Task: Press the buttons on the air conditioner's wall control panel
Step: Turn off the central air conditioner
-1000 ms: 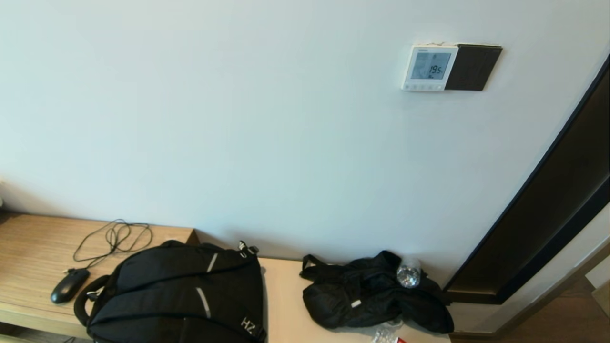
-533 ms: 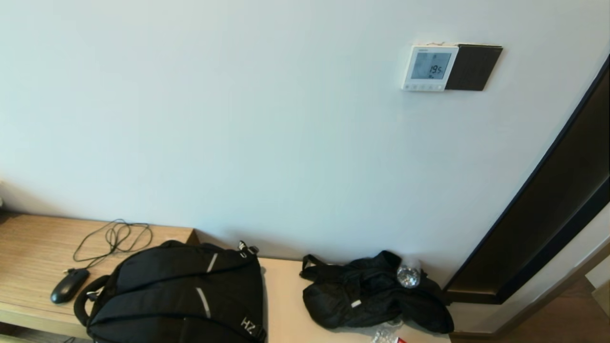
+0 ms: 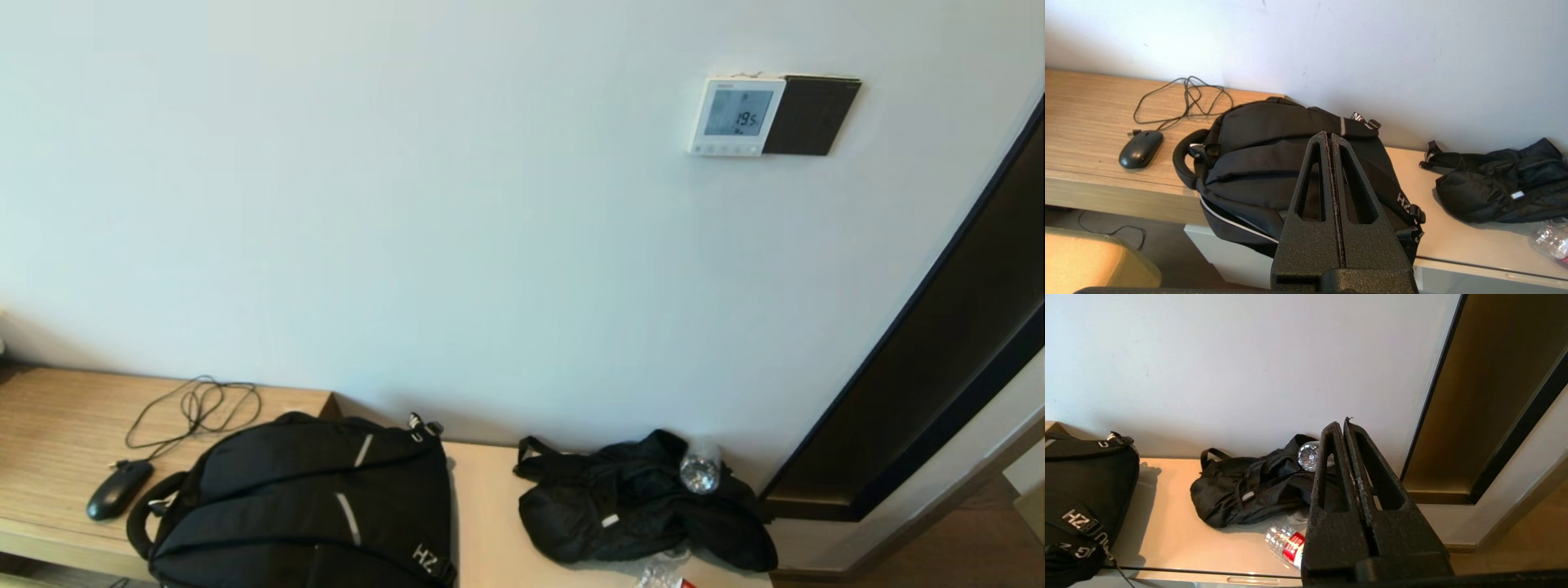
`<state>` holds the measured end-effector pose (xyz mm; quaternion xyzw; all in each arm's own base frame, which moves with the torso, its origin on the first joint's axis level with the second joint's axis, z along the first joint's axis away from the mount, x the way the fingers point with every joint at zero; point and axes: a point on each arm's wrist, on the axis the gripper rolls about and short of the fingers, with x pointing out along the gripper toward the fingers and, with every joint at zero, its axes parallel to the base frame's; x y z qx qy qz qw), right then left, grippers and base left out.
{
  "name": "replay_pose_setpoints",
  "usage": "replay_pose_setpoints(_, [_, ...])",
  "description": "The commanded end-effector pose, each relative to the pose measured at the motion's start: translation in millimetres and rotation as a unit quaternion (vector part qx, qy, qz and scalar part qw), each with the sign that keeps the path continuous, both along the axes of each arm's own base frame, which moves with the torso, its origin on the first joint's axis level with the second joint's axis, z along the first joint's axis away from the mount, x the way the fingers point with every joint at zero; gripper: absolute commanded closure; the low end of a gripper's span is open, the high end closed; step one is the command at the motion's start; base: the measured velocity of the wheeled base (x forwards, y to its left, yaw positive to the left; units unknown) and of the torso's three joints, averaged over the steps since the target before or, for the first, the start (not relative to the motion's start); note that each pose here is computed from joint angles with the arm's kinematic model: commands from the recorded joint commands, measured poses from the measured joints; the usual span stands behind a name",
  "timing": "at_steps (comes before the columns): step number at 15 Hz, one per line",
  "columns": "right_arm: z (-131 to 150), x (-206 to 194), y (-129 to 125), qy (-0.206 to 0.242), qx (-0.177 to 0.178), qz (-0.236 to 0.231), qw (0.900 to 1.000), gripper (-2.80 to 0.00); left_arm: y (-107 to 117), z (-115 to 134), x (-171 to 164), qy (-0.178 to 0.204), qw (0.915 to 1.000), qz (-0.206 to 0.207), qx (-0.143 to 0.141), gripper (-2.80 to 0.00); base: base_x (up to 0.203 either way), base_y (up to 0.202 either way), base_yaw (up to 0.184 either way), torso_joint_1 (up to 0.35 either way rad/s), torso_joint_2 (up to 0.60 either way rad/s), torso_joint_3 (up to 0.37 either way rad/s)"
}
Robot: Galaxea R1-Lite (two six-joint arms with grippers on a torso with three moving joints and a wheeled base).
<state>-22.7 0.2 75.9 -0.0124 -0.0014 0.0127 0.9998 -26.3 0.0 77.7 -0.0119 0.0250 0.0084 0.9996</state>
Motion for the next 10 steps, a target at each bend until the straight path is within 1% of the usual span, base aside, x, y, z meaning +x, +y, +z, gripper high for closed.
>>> replay_pose_setpoints(1, [0.1,0.0,0.0,0.000,0.005,0.000,1.000,0.00,0.0,0.0,0.0,0.000,1.0000,0.000,0.000,0.00,0.000,0.000,0.000,0.000,0.00,0.000])
replay_pose_setpoints(10, [0.1,0.0,0.0,0.000,0.006,0.000,1.000,0.00,0.0,0.0,0.0,0.000,1.0000,0.000,0.000,0.00,0.000,0.000,0.000,0.000,0.00,0.000])
